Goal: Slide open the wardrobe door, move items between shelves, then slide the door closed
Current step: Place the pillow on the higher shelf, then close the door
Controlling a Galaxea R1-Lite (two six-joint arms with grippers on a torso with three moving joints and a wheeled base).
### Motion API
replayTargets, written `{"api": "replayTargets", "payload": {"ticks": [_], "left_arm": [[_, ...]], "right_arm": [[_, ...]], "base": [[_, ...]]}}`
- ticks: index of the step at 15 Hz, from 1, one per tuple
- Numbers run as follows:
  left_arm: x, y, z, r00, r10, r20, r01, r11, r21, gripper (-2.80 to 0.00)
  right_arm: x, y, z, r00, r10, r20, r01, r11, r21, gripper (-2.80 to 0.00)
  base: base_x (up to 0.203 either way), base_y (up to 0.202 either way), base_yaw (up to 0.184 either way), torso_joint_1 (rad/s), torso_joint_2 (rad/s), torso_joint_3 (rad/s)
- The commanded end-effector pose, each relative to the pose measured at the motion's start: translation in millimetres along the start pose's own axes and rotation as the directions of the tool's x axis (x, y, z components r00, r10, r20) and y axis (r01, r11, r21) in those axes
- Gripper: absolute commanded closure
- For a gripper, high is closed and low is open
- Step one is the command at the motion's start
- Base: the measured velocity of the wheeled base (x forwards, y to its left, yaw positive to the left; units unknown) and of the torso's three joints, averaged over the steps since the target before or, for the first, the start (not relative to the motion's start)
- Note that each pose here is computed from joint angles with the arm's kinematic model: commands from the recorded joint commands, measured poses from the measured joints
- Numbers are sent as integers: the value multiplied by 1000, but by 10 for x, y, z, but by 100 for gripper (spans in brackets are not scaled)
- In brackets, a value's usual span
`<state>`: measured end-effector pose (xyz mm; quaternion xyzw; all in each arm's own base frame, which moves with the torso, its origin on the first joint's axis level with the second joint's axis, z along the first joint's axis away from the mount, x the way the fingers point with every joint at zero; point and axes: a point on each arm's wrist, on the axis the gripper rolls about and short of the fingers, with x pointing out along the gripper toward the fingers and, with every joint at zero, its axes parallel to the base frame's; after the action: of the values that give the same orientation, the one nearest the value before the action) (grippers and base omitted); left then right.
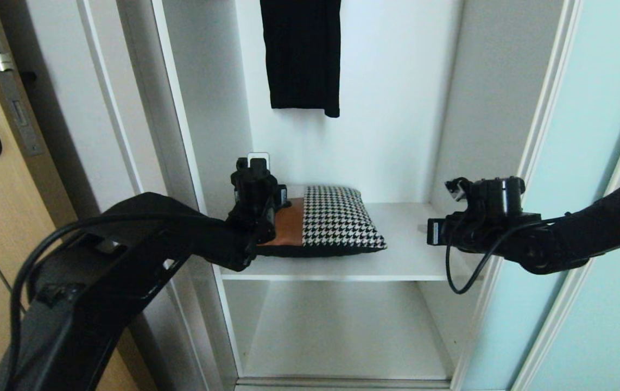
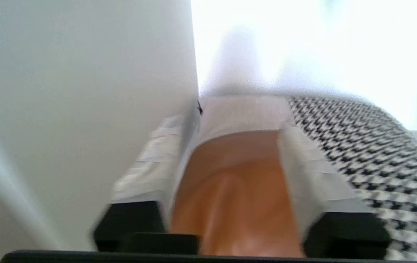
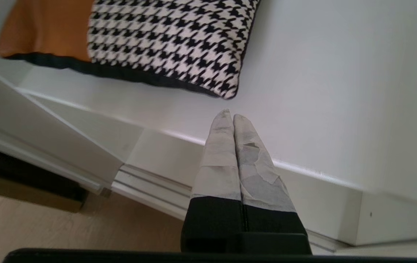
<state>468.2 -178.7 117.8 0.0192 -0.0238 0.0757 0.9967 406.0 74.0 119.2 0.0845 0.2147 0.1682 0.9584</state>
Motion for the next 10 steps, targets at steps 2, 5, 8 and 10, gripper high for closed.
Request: {"api": "replayTargets", "payload": {"ticks": [2, 5, 8, 10], "left_arm": [[-406, 214, 782, 996, 30, 82, -26, 999, -46, 0], [-897, 543, 1131, 991, 113, 76, -112, 994, -13, 0], [-1468, 925, 1269, 988, 146, 52, -147, 989, 22, 0], [-1808, 1171, 1298, 978, 203, 41, -204, 978, 37, 0]], "right_arm": [[-448, 136, 211, 998, 12, 66, -11, 1000, -15, 0], [-977, 246, 205, 996, 9, 87, -7, 1000, -25, 0], [-1559, 345, 53, 996, 5, 89, -3, 1000, -29, 0], [-1939, 387, -17, 994, -16, 107, 19, 1000, -26, 0]], "base": [[0, 0, 0, 0, 0, 0], [0, 0, 0, 0, 0, 0], [0, 0, 0, 0, 0, 0], [0, 0, 0, 0, 0, 0]]}}
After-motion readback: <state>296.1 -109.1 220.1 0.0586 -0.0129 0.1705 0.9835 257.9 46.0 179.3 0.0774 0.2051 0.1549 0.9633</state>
